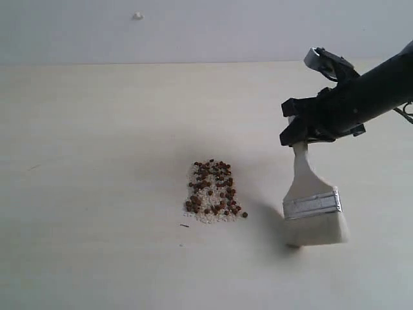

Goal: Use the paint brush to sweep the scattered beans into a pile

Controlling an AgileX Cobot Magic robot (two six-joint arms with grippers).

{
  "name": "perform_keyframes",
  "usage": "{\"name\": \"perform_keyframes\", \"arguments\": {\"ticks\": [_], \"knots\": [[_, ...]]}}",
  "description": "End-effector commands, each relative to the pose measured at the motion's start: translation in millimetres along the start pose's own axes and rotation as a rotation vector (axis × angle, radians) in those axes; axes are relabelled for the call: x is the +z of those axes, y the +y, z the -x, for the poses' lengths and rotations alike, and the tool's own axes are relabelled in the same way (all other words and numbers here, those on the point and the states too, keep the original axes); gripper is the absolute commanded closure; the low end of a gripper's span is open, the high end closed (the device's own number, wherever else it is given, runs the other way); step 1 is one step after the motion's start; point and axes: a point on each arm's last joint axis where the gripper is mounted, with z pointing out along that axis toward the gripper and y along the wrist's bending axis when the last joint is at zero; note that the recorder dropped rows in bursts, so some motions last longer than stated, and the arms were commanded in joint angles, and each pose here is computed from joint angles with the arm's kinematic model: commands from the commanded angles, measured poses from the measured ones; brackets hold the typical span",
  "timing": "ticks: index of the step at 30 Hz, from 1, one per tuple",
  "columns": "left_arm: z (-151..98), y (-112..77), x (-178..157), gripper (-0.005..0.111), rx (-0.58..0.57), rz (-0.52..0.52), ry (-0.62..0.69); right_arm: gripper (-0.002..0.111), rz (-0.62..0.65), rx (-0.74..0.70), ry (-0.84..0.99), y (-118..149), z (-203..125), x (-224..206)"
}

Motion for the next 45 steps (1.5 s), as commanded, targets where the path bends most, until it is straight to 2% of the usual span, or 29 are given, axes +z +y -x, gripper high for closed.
{"name": "perform_keyframes", "arguments": {"ticks": [1,4,9,16,18,19,23,25,30,32,35,37,40,45], "knots": [[0.9,0.2,-0.6,0.107,0.005,0.004,-0.007,0.108,0.131,-0.053,-0.016,16.6,16.7,-10.2],[0.9,0.2,-0.6,0.107,0.005,0.004,-0.007,0.108,0.108,-0.065,-0.041,16.5,21.8,-11.4],[0.9,0.2,-0.6,0.107,0.005,0.004,-0.007,0.108,-0.006,-0.025,-0.023,-1.0,20.3,-0.6],[0.9,0.2,-0.6,0.107,0.005,0.004,-0.007,0.107,-0.011,0.047,0.013,-18.4,14.9,24.1],[0.9,0.2,-0.6,0.107,0.005,0.004,-0.007,0.1,-0.024,0.059,0.005,-21.7,15.1,27.2],[0.9,0.2,-0.6,0.107,0.005,0.004,-0.007,0.09,-0.032,0.068,-0.006,-23.4,15.9,28.5],[0.9,0.2,-0.6,0.107,0.005,0.004,-0.007,0.067,-0.044,0.072,-0.023,-24.6,17.3,28.4],[0.9,0.2,-0.6,0.107,0.005,0.004,-0.007,0.059,-0.06,0.072,-0.037,-26.0,18.5,28.3],[0.9,0.2,-0.6,0.107,0.005,0.004,-0.007,0.05,-0.092,0.057,-0.079,-25.1,23.2,22.1],[0.9,0.2,-0.6,0.107,0.005,0.004,-0.007,0.053,-0.145,0.039,-0.145,-19.7,30.7,4.7],[0.9,0.2,-0.6,0.107,0.005,0.004,-0.007,0.089,-0.263,0.03,-0.274,-8.9,26.8,-30.5],[0.9,0.2,-0.6,0.107,0.005,0.004,-0.007,0.108,-0.358,0.04,-0.4,-2.7,5.1,-55.7],[0.9,0.2,-0.6,0.107,0.005,0.004,-0.007,0.108,-0.409,0.034,-0.495,9.2,-27.6,-83.0],[0.9,0.2,-0.6,0.107,0.005,0.004,-0.007,0.108,-0.38,0.052,-0.612,34.4,-92.6,-119.5]]}}
